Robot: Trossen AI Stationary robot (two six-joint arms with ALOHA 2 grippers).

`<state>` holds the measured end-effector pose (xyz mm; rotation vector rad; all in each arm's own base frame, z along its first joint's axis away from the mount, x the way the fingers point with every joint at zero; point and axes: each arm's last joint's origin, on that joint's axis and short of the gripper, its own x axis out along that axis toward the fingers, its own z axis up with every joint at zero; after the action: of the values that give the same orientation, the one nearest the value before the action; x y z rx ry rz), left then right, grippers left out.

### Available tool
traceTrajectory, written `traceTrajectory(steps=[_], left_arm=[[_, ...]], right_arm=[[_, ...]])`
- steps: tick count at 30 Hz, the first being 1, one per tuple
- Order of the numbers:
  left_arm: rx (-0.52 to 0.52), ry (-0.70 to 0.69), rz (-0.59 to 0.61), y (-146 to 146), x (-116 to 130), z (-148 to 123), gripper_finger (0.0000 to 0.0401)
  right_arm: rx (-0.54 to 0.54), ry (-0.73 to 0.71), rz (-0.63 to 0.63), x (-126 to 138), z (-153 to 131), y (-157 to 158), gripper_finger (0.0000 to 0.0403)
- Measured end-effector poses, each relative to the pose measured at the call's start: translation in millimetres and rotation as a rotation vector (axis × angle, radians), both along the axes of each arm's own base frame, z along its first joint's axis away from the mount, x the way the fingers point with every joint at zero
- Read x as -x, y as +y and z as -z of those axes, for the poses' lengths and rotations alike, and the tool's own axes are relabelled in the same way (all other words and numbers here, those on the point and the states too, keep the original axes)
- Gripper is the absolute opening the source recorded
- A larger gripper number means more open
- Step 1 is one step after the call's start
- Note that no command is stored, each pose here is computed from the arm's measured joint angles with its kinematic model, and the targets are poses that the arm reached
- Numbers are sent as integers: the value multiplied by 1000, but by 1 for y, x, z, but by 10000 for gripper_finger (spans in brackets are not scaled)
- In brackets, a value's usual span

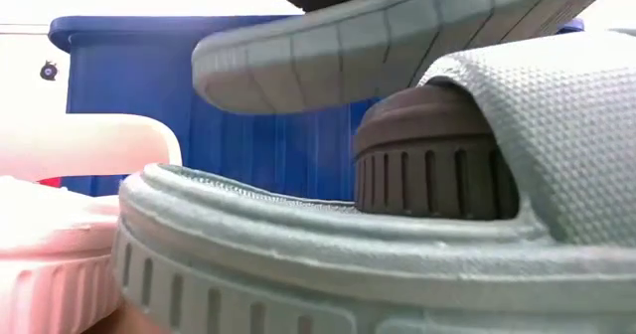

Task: Pick and place slides into bin
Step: Put the black slipper into the blue bin

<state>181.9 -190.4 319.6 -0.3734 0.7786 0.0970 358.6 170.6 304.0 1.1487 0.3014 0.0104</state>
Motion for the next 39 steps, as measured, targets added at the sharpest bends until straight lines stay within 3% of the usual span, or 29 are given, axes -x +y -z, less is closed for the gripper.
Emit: traceTrajectory(steps=[3,12,25,33,39], left_arm=[[0,0,0,0,0,0,109],[0,-4,-1,0,0,0,109],[-1,-3,2,0,0,0,109],[21,3,25,0,6,-4,109],[52,-53,19,10,16,-20,109]], right_arm=[[16,-13,-3,-1,1,1,9],[52,-227,3,-3,-18,3,8],[71,-288,-7,1,-25,6,8],[117,-385,-7,23,-63,-4,8],[212,-377,-6,41,-81,-18,8]])
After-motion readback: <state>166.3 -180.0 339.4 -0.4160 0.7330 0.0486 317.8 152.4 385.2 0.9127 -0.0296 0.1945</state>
